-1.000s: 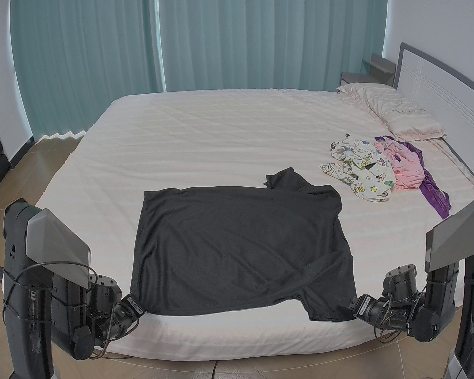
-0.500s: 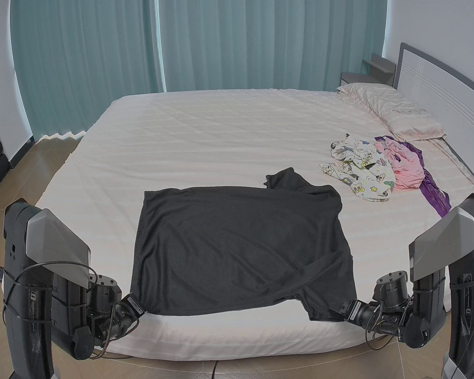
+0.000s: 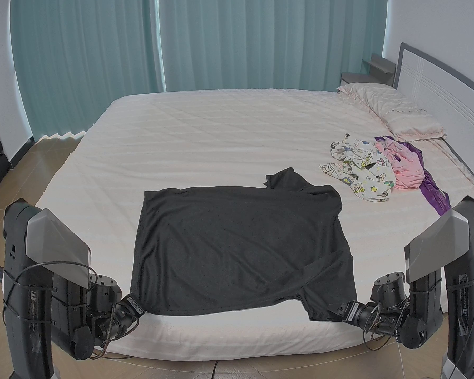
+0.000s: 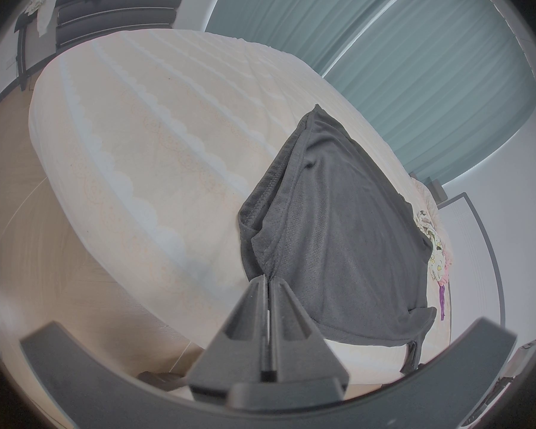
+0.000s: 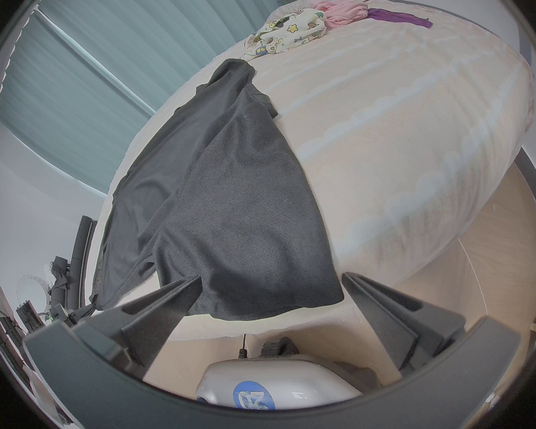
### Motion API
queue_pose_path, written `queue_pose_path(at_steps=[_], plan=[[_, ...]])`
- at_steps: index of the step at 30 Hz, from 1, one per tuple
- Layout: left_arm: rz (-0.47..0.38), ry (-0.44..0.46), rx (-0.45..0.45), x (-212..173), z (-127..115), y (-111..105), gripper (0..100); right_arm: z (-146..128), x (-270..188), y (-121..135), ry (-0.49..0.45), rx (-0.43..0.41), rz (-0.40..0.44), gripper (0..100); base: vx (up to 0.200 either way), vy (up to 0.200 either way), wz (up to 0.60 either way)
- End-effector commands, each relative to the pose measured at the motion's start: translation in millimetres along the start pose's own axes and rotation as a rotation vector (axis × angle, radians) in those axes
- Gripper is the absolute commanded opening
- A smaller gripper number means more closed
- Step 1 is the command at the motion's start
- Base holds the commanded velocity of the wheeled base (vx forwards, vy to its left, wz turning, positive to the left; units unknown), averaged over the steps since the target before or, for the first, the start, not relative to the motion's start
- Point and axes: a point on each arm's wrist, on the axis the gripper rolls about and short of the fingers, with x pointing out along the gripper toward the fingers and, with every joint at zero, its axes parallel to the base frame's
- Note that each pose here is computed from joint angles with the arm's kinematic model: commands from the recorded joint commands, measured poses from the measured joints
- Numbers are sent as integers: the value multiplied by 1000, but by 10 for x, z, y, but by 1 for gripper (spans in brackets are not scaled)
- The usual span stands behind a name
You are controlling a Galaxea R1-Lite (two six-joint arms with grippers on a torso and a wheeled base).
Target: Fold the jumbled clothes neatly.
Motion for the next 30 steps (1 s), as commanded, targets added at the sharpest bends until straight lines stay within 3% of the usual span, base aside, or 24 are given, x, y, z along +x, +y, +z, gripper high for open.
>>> queue_pose_path(at_steps=[1,8,9,19,30], plan=[[-12,-9,-2,1,8,-11,0,-12,28,-8,4,-2,-3,100,0,0,0],[-12,-9,-2,1,8,-11,0,-7,33,-3,2,-2,-1,100,0,0,0],[-12,-9,-2,1,8,-11,0,-7,33,-3,2,-2,-1,0,0,0,0],[-13,-8,-2,1,8,-11,0,-12,9,-14,7,-1,-5,0,0,0,0],[-15,-7,-3,-5,13,-12,0,46,-418,-163,8,44,-6,0,0,0,0]])
